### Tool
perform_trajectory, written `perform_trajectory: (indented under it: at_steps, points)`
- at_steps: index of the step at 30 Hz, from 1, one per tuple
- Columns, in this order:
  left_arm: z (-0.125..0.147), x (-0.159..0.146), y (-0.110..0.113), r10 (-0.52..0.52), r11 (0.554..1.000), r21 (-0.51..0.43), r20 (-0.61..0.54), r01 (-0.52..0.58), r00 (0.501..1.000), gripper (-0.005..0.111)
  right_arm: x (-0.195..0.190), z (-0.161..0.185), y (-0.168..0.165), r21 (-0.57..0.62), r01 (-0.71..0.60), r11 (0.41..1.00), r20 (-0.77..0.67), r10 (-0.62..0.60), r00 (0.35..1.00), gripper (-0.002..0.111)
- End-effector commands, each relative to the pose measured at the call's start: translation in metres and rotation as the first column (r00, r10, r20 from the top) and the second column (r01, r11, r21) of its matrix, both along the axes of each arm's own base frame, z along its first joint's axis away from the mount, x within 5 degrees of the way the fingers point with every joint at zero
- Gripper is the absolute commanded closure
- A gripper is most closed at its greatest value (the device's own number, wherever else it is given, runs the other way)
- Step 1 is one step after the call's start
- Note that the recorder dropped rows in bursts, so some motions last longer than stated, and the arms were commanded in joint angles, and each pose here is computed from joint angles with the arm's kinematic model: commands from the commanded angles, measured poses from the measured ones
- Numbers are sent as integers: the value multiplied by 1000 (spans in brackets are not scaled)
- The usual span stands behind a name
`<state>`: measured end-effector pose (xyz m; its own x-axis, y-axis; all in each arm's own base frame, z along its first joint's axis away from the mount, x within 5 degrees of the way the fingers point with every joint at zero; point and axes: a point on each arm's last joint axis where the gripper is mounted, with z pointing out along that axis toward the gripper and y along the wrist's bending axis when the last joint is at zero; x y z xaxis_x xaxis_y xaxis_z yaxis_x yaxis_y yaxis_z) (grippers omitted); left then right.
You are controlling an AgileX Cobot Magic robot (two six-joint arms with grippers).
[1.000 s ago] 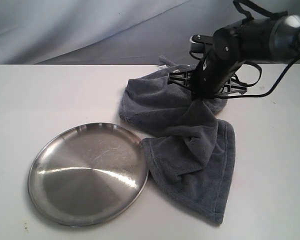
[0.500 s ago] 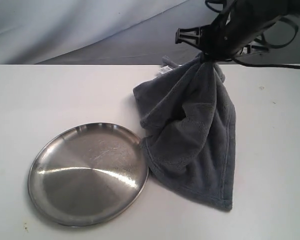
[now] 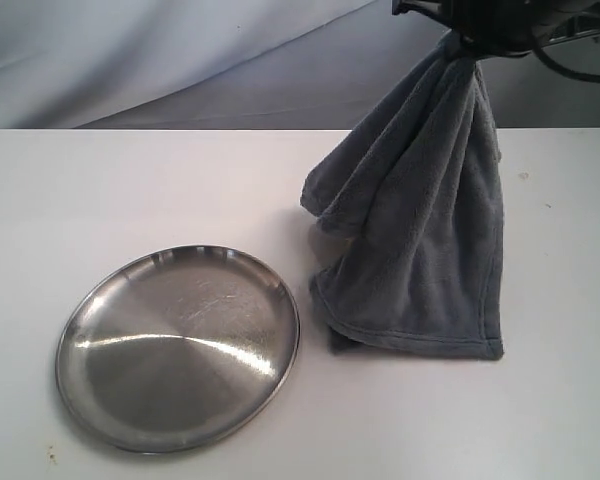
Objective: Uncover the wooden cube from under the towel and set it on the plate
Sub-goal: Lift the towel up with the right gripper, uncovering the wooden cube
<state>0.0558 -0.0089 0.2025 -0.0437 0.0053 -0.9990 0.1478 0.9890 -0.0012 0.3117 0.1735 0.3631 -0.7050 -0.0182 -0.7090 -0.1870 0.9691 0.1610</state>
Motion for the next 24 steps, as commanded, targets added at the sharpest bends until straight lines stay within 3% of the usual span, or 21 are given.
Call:
perform_trajectory:
  at_steps: [1, 19, 24]
  points:
    - [-1, 0, 0, -5, 1000, -4, 0, 5, 1000, 107, -9, 22, -10, 13, -1, 1000, 73, 0, 997, 108]
    - [-1, 0, 0, -5, 1000, -4, 0, 5, 1000, 107, -34, 54, -24, 63, -2, 998, 144, -7, 990, 108]
    - [-1, 0, 0, -5, 1000, -4, 0, 5, 1000, 107, -42, 61, -43, -43, 95, 995, 157, -88, 984, 108]
